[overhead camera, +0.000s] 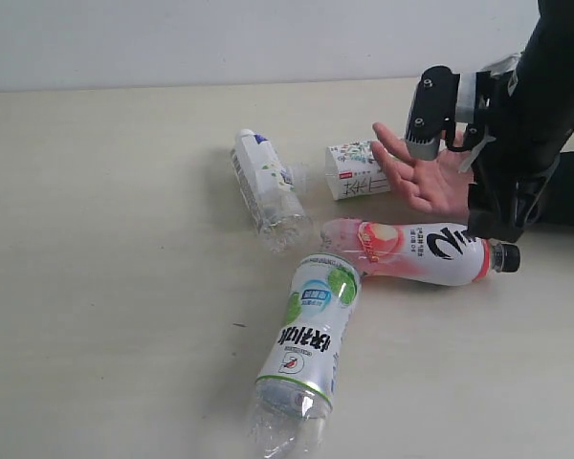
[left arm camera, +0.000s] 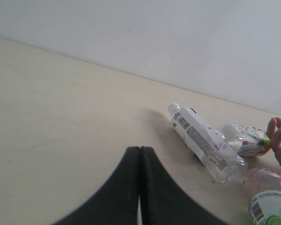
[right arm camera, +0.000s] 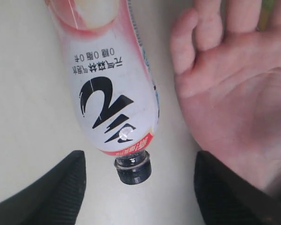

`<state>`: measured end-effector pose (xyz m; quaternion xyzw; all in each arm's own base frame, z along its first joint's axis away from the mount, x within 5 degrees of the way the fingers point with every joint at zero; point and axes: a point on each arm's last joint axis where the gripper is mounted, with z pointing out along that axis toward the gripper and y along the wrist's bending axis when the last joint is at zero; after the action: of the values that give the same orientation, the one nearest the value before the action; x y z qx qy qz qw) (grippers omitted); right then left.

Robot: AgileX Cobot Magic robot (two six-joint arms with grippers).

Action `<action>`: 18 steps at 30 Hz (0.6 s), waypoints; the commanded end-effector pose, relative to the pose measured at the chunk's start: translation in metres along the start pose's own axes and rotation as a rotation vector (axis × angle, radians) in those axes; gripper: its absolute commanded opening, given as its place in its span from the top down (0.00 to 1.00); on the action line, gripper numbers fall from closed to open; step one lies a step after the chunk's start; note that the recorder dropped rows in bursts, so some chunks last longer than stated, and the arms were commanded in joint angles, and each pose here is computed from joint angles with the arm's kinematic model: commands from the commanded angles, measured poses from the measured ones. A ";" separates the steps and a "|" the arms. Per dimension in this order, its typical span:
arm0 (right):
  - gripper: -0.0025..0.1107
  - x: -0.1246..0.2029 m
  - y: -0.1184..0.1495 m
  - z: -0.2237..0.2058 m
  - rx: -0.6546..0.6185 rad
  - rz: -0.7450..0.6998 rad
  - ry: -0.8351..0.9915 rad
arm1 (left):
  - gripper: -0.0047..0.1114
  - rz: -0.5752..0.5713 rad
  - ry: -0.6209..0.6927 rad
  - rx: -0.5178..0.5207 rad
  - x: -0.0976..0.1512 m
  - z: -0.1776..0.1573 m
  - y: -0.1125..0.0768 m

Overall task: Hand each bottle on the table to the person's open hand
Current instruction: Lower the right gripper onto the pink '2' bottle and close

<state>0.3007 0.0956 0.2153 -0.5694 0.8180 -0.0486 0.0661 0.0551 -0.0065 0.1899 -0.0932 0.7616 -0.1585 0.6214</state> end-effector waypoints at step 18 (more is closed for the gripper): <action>0.36 -0.003 -0.002 -0.001 0.018 0.014 -0.026 | 0.96 0.006 -0.008 0.007 0.000 0.000 0.000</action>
<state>0.3011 0.0960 0.2147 -0.5599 0.8244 -0.0471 0.0680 0.0551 -0.0065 0.1899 -0.0932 0.7616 -0.1585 0.6214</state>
